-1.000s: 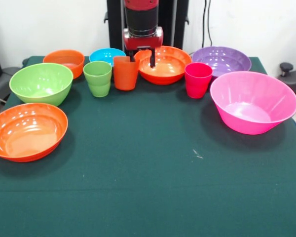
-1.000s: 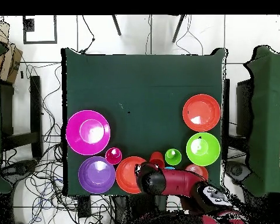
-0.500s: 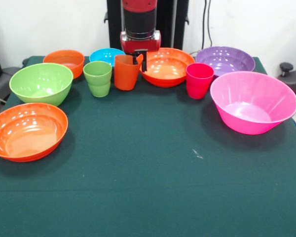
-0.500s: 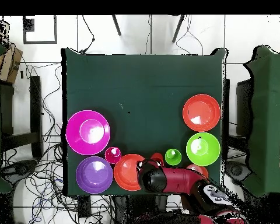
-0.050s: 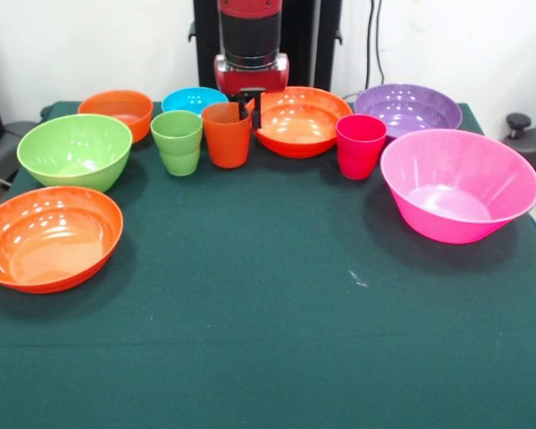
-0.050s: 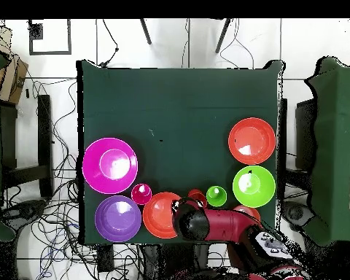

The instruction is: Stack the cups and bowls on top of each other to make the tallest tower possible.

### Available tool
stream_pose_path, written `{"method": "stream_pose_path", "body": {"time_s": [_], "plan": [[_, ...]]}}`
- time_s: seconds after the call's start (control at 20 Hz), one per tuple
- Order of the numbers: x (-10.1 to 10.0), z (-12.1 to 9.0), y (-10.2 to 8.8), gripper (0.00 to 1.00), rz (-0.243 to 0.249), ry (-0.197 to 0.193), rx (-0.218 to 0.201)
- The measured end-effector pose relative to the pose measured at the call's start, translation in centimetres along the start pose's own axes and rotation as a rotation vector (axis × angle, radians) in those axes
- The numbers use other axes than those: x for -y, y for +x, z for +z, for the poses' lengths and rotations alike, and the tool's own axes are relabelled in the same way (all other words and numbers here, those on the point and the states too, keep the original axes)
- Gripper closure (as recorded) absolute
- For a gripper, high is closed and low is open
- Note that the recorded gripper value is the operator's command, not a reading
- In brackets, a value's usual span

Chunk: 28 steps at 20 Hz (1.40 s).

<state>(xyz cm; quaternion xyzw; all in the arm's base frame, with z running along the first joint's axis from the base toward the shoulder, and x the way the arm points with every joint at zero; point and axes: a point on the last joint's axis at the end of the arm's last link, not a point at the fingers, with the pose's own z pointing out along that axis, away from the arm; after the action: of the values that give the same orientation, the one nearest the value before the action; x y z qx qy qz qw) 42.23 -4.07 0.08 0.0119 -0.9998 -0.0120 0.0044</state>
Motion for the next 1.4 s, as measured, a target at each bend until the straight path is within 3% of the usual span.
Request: {"method": "stream_pose_path", "body": {"time_s": [0.55,1.4], "plan": [[-0.2,-1.8,-2.1,1.0,-0.024,0.021,0.057],[-2.1,0.0,-6.9,1.0,-0.093,0.032,0.118]]}}
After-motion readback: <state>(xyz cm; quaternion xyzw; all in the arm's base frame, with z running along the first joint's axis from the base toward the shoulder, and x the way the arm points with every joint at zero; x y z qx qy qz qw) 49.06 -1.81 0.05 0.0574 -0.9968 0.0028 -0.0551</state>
